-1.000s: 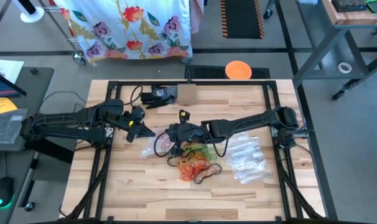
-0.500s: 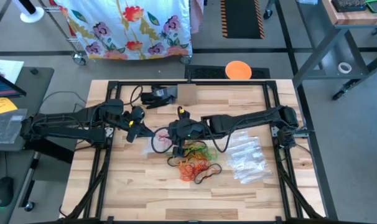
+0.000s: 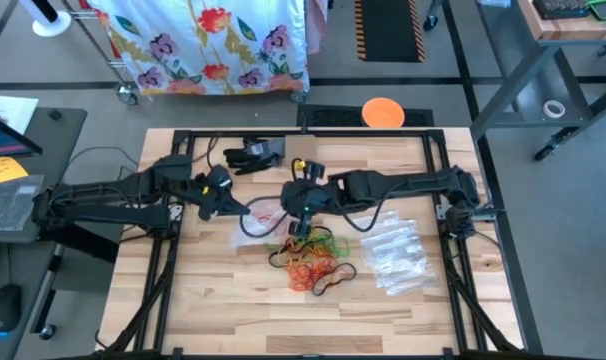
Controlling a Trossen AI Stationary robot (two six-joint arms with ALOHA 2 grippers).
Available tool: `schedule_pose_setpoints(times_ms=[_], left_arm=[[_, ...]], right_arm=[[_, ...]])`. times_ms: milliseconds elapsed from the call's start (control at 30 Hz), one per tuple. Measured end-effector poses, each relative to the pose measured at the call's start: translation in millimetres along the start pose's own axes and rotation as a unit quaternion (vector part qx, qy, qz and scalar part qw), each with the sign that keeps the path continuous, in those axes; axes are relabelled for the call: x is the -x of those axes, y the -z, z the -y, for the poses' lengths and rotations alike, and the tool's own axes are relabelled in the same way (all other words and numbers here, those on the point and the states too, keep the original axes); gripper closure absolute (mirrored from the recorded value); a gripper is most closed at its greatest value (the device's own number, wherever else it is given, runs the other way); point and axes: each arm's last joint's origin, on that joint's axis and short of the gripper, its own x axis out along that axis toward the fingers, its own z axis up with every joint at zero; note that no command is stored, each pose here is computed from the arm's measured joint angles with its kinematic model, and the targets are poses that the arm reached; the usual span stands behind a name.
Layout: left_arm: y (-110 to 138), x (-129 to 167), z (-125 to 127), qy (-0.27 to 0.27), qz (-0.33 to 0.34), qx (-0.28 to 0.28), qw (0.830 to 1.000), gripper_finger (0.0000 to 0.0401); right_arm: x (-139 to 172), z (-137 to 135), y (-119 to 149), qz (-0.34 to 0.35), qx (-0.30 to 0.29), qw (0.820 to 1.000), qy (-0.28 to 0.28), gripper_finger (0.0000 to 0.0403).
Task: Sort rubber bands
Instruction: Put the red rubber band into the transparent zip bag
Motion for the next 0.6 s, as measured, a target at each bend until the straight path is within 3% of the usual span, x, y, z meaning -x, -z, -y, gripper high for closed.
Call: schedule_pose_setpoints(times_ms=[100, 167, 267, 333, 433, 600], left_arm=[[2, -3, -7, -0.015, -0.031, 0.037, 0.999, 0.0401], [7, -7, -16, -0.053, -0.06, 0.052, 0.995, 0.0401], [6, -5, -26, -0.097, -0.049, 0.052, 0.993, 0.0401], [1, -3, -24, -0.097, -0.018, 0.035, 0.994, 0.0401], [0, -3, -19, -0.064, -0.024, 0.031, 0.997, 0.0401], [-2, 1, -18, -0.06, -0.013, 0.024, 0.998, 0.0401]], right_arm=[[4, -9, 1, 0.003, 0.003, 1.0, -0.009, 0.028], [6, -13, 1, 0.005, 0.006, 1.0, -0.014, 0.028], [7, -17, 1, 0.008, 0.009, 1.0, -0.012, 0.028], [7, -17, 1, 0.01, 0.009, 1.0, -0.012, 0.028], [8, -18, 3, 0.002, 0.009, 1.0, -0.012, 0.028], [12, -25, 17, -0.058, 0.002, 0.998, -0.01, 0.028]])
